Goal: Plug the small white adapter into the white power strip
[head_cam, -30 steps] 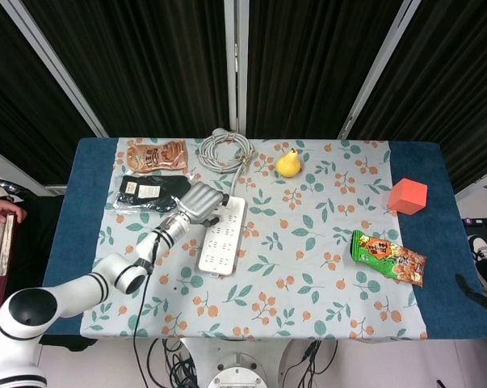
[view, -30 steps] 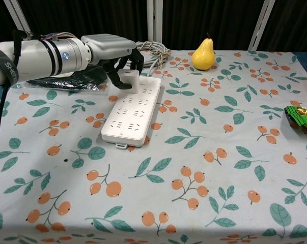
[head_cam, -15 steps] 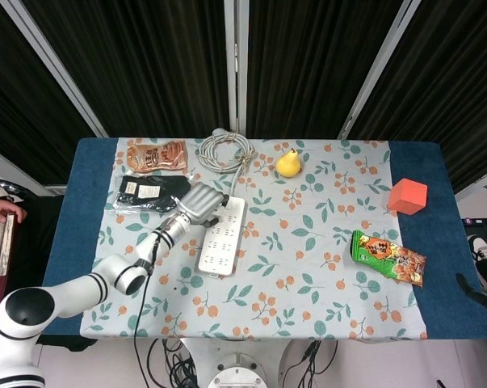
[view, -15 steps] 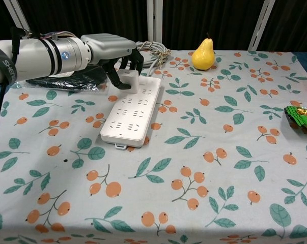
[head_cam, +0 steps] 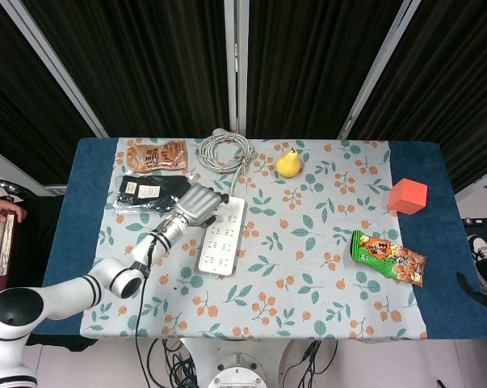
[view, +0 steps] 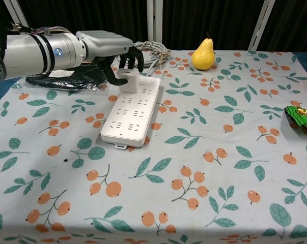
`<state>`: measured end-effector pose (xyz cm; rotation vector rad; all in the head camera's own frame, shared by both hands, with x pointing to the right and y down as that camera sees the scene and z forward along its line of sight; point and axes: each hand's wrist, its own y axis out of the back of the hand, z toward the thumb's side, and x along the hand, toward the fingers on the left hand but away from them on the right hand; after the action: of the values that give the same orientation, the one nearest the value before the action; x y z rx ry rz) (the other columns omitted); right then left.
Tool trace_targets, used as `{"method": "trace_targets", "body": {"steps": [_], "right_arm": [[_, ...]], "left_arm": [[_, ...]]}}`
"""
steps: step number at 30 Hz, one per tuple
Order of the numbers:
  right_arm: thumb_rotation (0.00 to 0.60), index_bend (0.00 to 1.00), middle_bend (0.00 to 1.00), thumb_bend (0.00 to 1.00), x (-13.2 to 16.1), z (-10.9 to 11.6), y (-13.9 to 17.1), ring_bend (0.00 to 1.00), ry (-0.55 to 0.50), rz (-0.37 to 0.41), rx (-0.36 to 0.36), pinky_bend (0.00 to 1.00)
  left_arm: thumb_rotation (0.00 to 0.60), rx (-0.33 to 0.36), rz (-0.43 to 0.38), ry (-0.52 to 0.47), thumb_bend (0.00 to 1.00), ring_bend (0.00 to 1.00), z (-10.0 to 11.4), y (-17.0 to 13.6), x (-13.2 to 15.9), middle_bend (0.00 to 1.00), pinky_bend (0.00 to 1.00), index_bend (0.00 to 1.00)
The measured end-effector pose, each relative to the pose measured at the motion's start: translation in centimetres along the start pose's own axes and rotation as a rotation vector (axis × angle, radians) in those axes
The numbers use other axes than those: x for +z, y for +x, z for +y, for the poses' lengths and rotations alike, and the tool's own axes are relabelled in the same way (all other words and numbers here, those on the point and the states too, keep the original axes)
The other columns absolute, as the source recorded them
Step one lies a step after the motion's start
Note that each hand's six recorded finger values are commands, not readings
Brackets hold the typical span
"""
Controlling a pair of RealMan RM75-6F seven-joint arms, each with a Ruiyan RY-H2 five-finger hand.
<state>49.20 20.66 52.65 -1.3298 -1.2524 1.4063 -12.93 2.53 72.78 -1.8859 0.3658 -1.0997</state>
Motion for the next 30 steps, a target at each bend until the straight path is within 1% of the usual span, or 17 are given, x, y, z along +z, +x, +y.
{"method": "trace_targets", "body": {"steps": [3,6,7,9,12,13,15,16,18,20,22,25,28,30], "right_arm": [[0.600,0.00,0.09,0.12,-0.1,0.0,0.0,0.00,-0.001,0.002,0.001,0.00],[0.600,0.00,0.09,0.12,-0.1,0.0,-0.1,0.00,-0.004,0.006,0.005,0.00],[0.600,0.00,0.09,0.13,-0.1,-0.1,-0.2,0.00,-0.006,0.008,0.011,0.00],[0.600,0.00,0.09,0.13,-0.2,-0.2,-0.3,0.00,-0.005,0.010,0.023,0.00],[0.600,0.00,0.09,0.13,-0.1,-0.5,-0.6,0.00,-0.012,0.018,0.039,0.00],[0.600,0.00,0.09,0.13,0.0,-0.6,-0.8,0.00,-0.019,0.024,0.046,0.00],[0.600,0.00,0.09,0.13,0.1,-0.9,-1.0,0.00,-0.033,0.035,0.061,0.00],[0.600,0.00,0.08,0.13,0.2,-1.2,-1.1,0.00,-0.043,0.044,0.075,0.00],[0.600,0.00,0.03,0.13,0.3,-1.6,-1.4,0.00,-0.059,0.058,0.103,0.00],[0.600,0.00,0.00,0.14,0.5,-2.1,-1.7,0.00,-0.077,0.079,0.135,0.00],[0.600,0.00,0.00,0.14,0.7,-2.3,-2.0,0.00,-0.097,0.100,0.154,0.00],[0.600,0.00,0.00,0.15,1.1,-2.5,-2.4,0.00,-0.116,0.132,0.167,0.00],[0.600,0.00,0.00,0.15,1.4,-2.6,-2.2,0.00,-0.111,0.144,0.170,0.00],[0.600,0.00,0.00,0.15,1.5,-2.7,-1.9,0.00,-0.109,0.145,0.169,0.00]], "left_arm": [[0.600,0.034,0.007,-0.013,0.38,0.36,1.0,-0.9,-0.5,0.41,0.48,0.28],[0.600,0.083,0.029,-0.033,0.37,0.35,2.3,-2.5,-1.6,0.41,0.39,0.29],[0.600,0.109,0.047,-0.045,0.36,0.34,2.9,-3.4,-2.3,0.41,0.36,0.29],[0.600,0.153,0.082,-0.067,0.30,0.31,3.7,-5.0,-3.6,0.40,0.32,0.29],[0.600,0.227,0.163,-0.105,0.20,0.28,4.7,-8.2,-6.5,0.38,0.26,0.29],[0.600,0.255,0.200,-0.114,0.17,0.26,4.9,-9.6,-7.7,0.37,0.23,0.29],[0.600,0.296,0.261,-0.125,0.12,0.18,5.0,-11.8,-9.5,0.32,0.15,0.27],[0.600,0.320,0.305,-0.128,0.10,0.15,4.9,-13.4,-10.7,0.30,0.12,0.27],[0.600,0.347,0.374,-0.126,0.09,0.06,4.4,-16.1,-12.5,0.20,0.03,0.23],[0.600,0.361,0.449,-0.116,0.09,0.02,3.6,-19.2,-14.2,0.15,0.00,0.20],[0.600,0.361,0.517,-0.100,0.09,0.02,2.6,-22.2,-15.4,0.14,0.00,0.19],[0.600,0.352,0.598,-0.086,0.09,0.01,1.1,-26.1,-16.4,0.14,0.00,0.19],[0.600,0.327,0.656,-0.080,0.09,0.00,-0.5,-29.4,-16.6,0.13,0.00,0.19],[0.600,0.312,0.673,-0.081,0.09,0.00,-1.3,-30.9,-16.2,0.12,0.00,0.19]]}}
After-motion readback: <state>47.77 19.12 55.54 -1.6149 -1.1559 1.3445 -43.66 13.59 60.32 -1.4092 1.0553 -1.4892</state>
